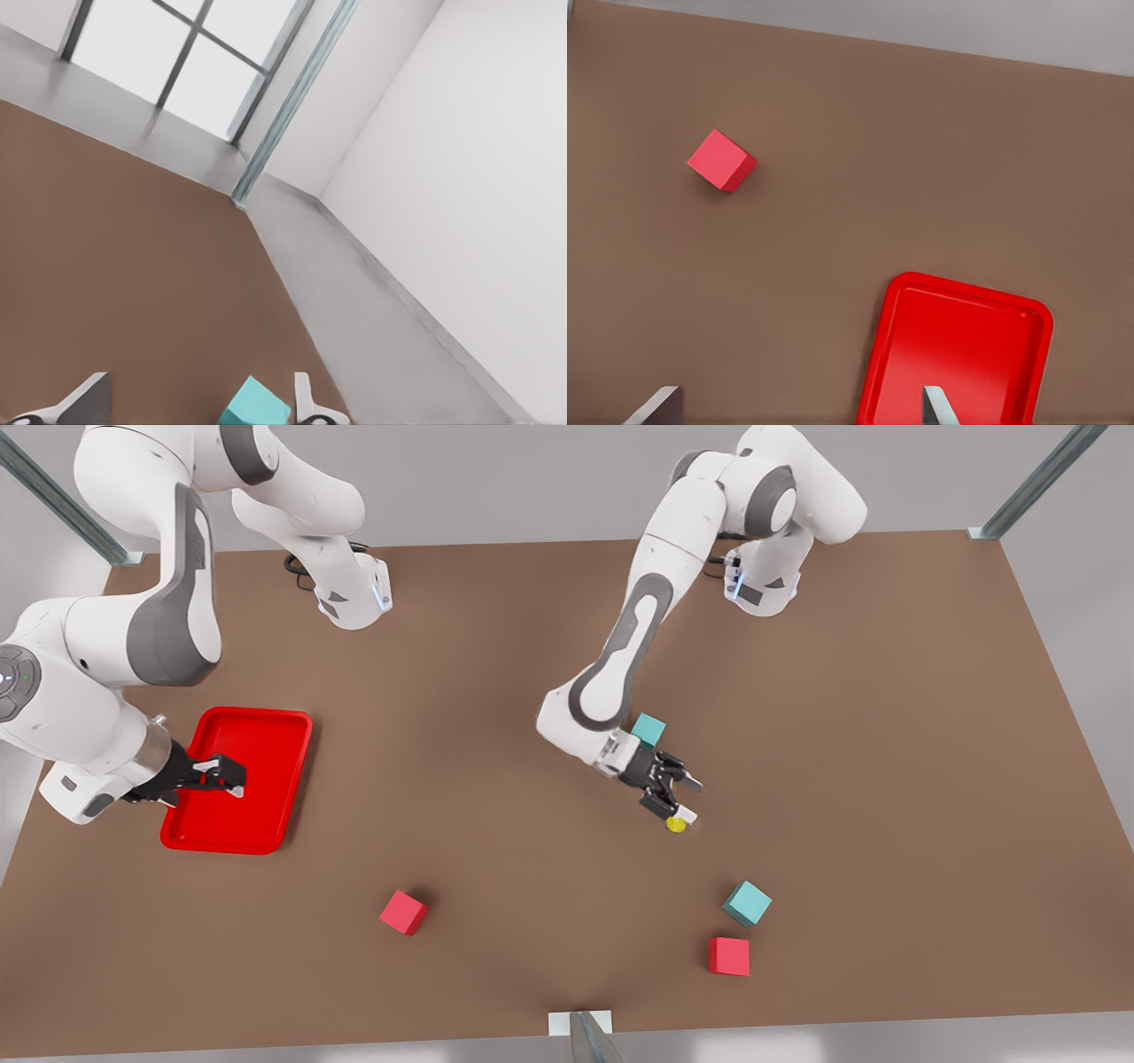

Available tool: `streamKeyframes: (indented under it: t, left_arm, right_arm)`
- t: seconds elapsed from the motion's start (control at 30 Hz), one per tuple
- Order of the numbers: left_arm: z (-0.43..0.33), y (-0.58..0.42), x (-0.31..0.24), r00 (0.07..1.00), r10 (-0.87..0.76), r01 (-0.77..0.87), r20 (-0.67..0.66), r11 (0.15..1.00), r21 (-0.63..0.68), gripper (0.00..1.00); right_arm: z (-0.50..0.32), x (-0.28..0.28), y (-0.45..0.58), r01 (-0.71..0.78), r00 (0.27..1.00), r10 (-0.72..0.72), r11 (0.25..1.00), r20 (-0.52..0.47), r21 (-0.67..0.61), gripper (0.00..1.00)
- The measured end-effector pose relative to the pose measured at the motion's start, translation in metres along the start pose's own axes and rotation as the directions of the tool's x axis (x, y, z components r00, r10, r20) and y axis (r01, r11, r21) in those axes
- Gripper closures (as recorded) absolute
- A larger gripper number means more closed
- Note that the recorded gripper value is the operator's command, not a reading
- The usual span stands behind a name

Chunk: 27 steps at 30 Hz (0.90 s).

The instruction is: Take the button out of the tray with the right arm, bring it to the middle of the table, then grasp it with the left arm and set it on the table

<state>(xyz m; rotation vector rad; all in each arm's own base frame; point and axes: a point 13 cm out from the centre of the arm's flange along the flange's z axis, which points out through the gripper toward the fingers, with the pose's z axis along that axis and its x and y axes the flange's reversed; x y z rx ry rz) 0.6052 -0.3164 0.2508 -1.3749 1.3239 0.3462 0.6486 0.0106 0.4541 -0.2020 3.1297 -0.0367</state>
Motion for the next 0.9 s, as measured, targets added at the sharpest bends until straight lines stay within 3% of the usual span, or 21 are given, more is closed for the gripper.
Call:
streamKeyframes:
  t: [0.07,0.13,0.2,0.3,0.43,0.67,0.9]
  left_arm:
    - [0.023,-0.011,-0.065,0.987,-0.004,-0.047,-0.161,0.949,-0.312,0.0]
    - [0.116,0.011,-0.112,0.934,-0.069,-0.182,-0.351,0.753,-0.632,0.0]
    - [0.149,0.004,-0.156,0.813,-0.15,-0.347,-0.563,0.652,-0.675,0.0]
    - [0.094,-0.023,-0.237,0.491,-0.093,-0.568,-0.866,0.72,-0.399,0.0]
    - [0.067,0.001,-0.329,0.236,0.136,-0.662,-0.962,0.747,-0.057,0.0]
    - [0.06,0.017,-0.34,-0.094,0.446,-0.707,-0.89,0.6,0.375,0.0]
    - [0.055,0.018,-0.339,-0.314,0.608,-0.646,-0.729,0.426,0.634,0.0]
  right_arm:
    - [0.0,0.0,0.002,0.003,1.0,-0.003,1.0,0.0,0.0,0.0]
    - [0.0,0.0,0.001,0.003,1.0,-0.003,1.0,0.001,0.001,0.0]
    - [-0.001,0.0,0.0,0.001,1.0,-0.001,1.0,0.002,0.001,0.0]
    - [-0.001,0.0,0.0,0.002,1.0,-0.002,1.0,0.002,0.001,0.0]
    - [-0.001,-0.001,0.002,0.005,1.0,-0.005,1.0,0.002,0.001,0.0]
    - [-0.001,-0.002,0.004,0.009,1.0,-0.009,1.0,0.006,0.002,0.0]
    - [-0.002,-0.004,0.0,0.008,1.0,-0.008,1.0,0.015,0.015,0.0]
